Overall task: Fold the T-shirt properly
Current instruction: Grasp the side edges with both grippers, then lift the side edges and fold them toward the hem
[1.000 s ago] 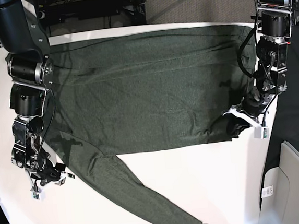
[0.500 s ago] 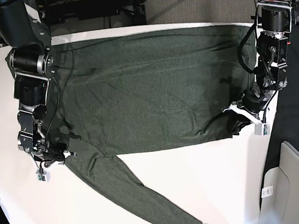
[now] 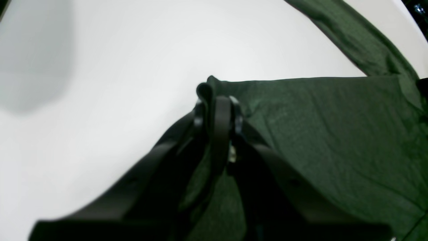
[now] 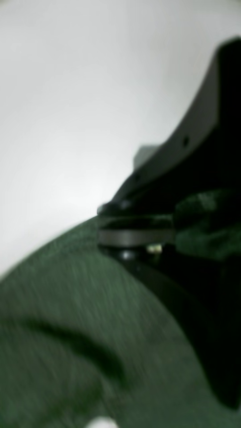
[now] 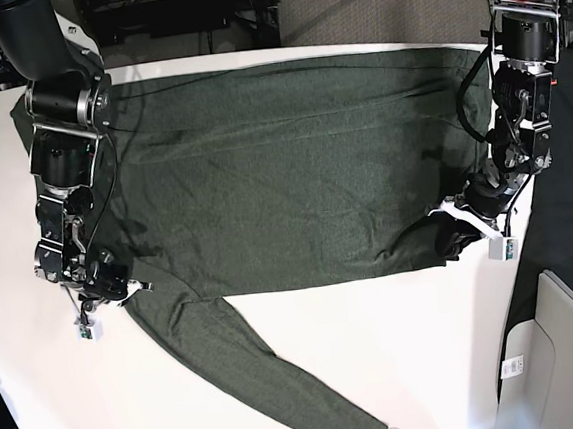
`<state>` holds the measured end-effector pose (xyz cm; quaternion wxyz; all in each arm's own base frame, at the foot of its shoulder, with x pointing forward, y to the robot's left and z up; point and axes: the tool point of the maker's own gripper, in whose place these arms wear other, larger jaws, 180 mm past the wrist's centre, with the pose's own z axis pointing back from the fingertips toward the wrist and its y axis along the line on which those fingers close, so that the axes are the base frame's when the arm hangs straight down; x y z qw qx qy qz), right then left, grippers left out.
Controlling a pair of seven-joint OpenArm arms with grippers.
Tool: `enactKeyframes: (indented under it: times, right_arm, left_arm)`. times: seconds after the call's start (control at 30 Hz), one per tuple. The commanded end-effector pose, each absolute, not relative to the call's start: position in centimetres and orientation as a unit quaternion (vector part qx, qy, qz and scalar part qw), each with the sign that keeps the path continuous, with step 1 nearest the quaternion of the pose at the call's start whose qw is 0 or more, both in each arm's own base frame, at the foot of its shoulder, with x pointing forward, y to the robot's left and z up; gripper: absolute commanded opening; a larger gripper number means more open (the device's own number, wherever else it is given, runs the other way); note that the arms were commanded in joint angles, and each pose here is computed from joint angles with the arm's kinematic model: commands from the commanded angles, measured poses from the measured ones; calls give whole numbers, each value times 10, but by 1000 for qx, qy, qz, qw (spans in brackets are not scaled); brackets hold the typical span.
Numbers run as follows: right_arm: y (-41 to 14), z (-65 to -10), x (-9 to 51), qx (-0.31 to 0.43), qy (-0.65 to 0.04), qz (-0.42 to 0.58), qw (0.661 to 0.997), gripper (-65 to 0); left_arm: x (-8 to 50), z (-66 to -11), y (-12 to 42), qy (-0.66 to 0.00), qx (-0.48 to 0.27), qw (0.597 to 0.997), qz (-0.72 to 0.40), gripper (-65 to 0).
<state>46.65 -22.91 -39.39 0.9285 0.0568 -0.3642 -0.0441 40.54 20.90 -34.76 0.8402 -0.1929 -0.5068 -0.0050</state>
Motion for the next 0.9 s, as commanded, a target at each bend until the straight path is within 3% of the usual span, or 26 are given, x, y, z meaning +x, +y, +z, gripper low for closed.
enactKeyframes:
  times: [0.0,0.47,0.87]
  right_arm:
    - [-227,-383,472,63,-363,-33,929,-643]
    - [-234,-331,449,55,-443,51,893,-646]
    - [-285,-307,380,6,-436,48,899,-646]
  left_arm:
    - [415,-326,214,-533,-192,824,-10,-650]
    - [408,-304,221,-562,-191,804,-3,-650]
    - [370,-298,233,-574,-182,798,8,-650]
